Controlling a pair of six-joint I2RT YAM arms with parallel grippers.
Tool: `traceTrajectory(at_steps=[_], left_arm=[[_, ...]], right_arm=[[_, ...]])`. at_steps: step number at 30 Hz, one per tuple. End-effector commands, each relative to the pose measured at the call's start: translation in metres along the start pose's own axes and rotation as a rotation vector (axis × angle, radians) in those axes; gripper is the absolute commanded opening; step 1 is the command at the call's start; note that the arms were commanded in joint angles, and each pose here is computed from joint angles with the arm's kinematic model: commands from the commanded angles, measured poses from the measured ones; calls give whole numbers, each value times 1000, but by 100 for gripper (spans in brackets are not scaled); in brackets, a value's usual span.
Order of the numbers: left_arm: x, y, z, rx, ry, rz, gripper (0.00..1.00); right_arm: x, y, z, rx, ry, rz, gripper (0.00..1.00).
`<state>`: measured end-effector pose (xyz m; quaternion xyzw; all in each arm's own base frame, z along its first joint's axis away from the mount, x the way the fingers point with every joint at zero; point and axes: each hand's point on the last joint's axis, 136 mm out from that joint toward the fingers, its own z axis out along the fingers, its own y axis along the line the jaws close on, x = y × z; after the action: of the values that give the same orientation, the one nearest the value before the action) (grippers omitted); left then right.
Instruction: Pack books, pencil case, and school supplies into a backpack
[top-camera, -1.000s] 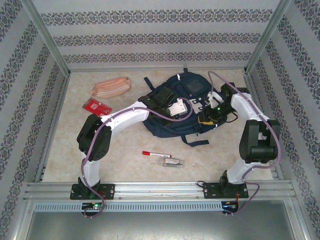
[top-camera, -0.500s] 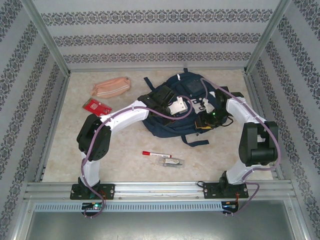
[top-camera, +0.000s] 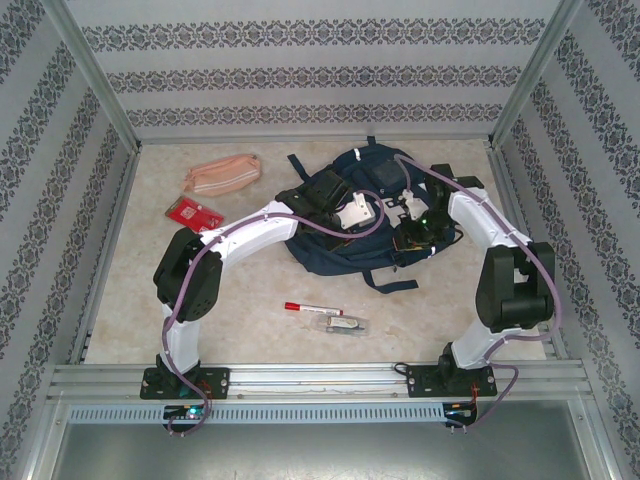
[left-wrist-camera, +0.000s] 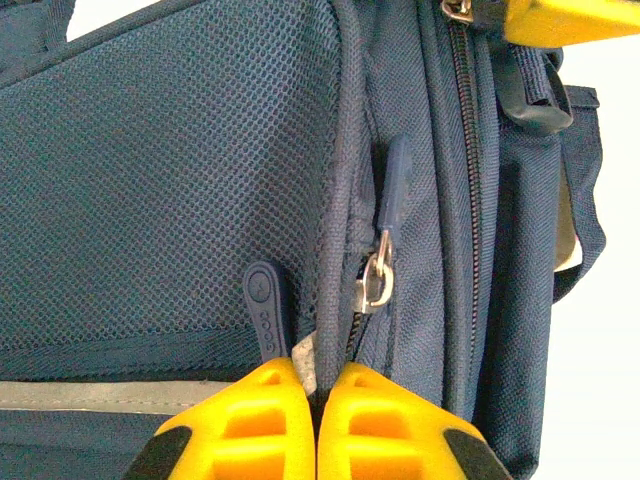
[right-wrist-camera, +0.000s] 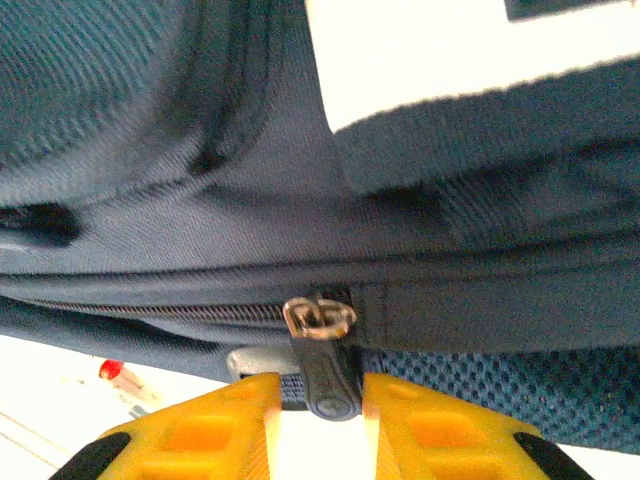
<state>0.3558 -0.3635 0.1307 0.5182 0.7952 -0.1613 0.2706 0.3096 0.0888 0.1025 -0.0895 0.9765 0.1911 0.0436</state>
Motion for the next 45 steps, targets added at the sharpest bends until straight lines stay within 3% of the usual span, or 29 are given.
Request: traceTrajectory(at_steps=[1, 8, 14, 25, 32, 40, 45], left_arm=[[-40, 5, -27, -11, -152, 8, 0], [-42, 6, -28, -16, -159, -3, 0], [-44, 6, -28, -8, -157, -16, 0], [-44, 6, -28, -10, -154, -11, 0], [-45, 9, -27, -22, -153, -40, 0], [-54, 11, -29, -18, -175, -70, 0], [-61, 7, -30, 35, -191, -125, 0]], right_arm=[[-4, -1, 0, 9, 26, -17, 25], [-5, -2, 5, 26, 48, -14, 31], [1, -6, 11, 52, 85, -18, 30], [1, -15, 6, 167, 90, -72, 6], [-1, -4, -8, 171, 85, -100, 0], [10, 24, -30, 61, 153, -71, 0], [19, 58, -22, -183, 174, -32, 0]])
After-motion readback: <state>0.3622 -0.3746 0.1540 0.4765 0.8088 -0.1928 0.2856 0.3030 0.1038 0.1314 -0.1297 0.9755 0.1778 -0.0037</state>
